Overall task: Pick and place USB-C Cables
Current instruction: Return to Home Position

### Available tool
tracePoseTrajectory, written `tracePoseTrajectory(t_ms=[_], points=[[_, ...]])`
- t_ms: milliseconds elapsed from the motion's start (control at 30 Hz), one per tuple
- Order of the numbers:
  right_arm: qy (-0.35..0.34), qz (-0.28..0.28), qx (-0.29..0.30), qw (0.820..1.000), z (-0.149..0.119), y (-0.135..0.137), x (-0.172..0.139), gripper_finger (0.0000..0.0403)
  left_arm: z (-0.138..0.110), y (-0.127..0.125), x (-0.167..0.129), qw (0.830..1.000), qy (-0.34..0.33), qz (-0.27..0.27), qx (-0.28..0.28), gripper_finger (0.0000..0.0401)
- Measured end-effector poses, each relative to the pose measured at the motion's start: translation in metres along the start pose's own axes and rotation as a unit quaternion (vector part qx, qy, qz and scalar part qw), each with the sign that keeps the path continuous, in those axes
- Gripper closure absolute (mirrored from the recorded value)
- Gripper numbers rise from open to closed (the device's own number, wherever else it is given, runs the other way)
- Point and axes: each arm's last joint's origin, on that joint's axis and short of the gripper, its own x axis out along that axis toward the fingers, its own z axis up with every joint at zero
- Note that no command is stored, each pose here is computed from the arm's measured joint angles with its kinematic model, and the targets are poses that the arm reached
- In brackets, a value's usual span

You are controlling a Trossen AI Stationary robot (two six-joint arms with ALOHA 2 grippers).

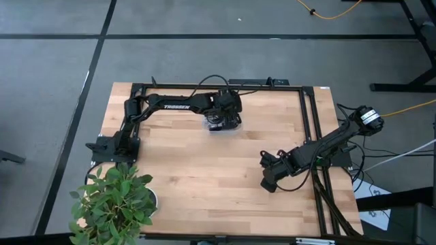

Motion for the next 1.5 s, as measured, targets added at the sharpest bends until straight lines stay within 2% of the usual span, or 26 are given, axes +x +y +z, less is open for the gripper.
tracePoseTrajectory(t_ms=[167,267,400,567,667,767,833,900,967,1033,1100,1167,1267,1333,1400,1500], points=[[0.000,0.000,0.000,1.000,0.000,0.000,0.000,0.0297,0.002,-0.002,-0.002,1.000,-0.003,0.007,-0.011,0.0229],[0.000,0.000,-0.001,1.000,0.000,0.000,0.000,0.0297,0.008,-0.004,-0.012,1.000,-0.015,0.024,-0.010,0.0229],[0.005,0.001,0.001,1.000,0.000,0.000,0.000,0.0297,0.019,-0.009,-0.042,0.999,-0.021,0.036,0.001,0.0229],[0.025,0.015,0.000,1.000,-0.001,0.001,0.000,0.0297,0.028,-0.015,-0.082,0.993,0.008,0.107,0.047,0.0229],[0.019,0.017,-0.022,0.999,-0.001,0.001,0.000,0.0297,0.020,-0.024,-0.100,0.985,0.058,0.141,0.077,0.0229],[-0.024,0.014,-0.046,0.999,0.003,0.004,0.000,0.0297,0.011,-0.035,-0.111,0.976,0.106,0.146,0.124,0.0229],[-0.046,-0.003,-0.074,0.996,0.005,0.004,-0.001,0.0297,0.005,-0.042,-0.115,0.971,0.133,0.148,0.133,0.0229],[-0.065,-0.001,-0.087,0.994,0.008,0.006,-0.003,0.0297,-0.005,-0.047,-0.121,0.967,0.172,0.148,0.117,0.0229],[-0.072,0.002,-0.103,0.992,0.010,0.009,-0.006,0.0297,-0.018,-0.051,-0.128,0.959,0.230,0.116,0.116,0.0229],[-0.077,0.012,-0.136,0.988,0.011,0.013,-0.008,0.0297,-0.032,-0.055,-0.137,0.944,0.302,0.063,0.121,0.0229],[-0.097,0.021,-0.183,0.978,0.014,0.019,-0.012,0.0297,-0.040,-0.056,-0.145,0.932,0.344,0.061,0.092,0.0229],[-0.117,0.035,-0.245,0.962,0.017,0.024,-0.015,0.0297,-0.043,-0.054,-0.149,0.936,0.341,0.067,0.064,0.0229],[-0.149,0.072,-0.357,0.919,0.023,0.035,-0.020,0.0297,-0.050,-0.047,-0.169,0.942,0.330,0.033,0.056,0.0229],[-0.169,0.080,-0.426,0.885,0.024,0.038,-0.022,0.0297,-0.058,-0.043,-0.182,0.942,0.331,0.035,0.041,0.0229],[-0.189,0.079,-0.462,0.863,0.027,0.039,-0.025,0.0297,-0.065,-0.038,-0.194,0.949,0.314,0.038,0.018,0.0229],[-0.212,0.065,-0.468,0.856,0.034,0.033,-0.034,0.0297,-0.079,-0.027,-0.219,0.955,0.292,0.047,-0.023,0.0229]])
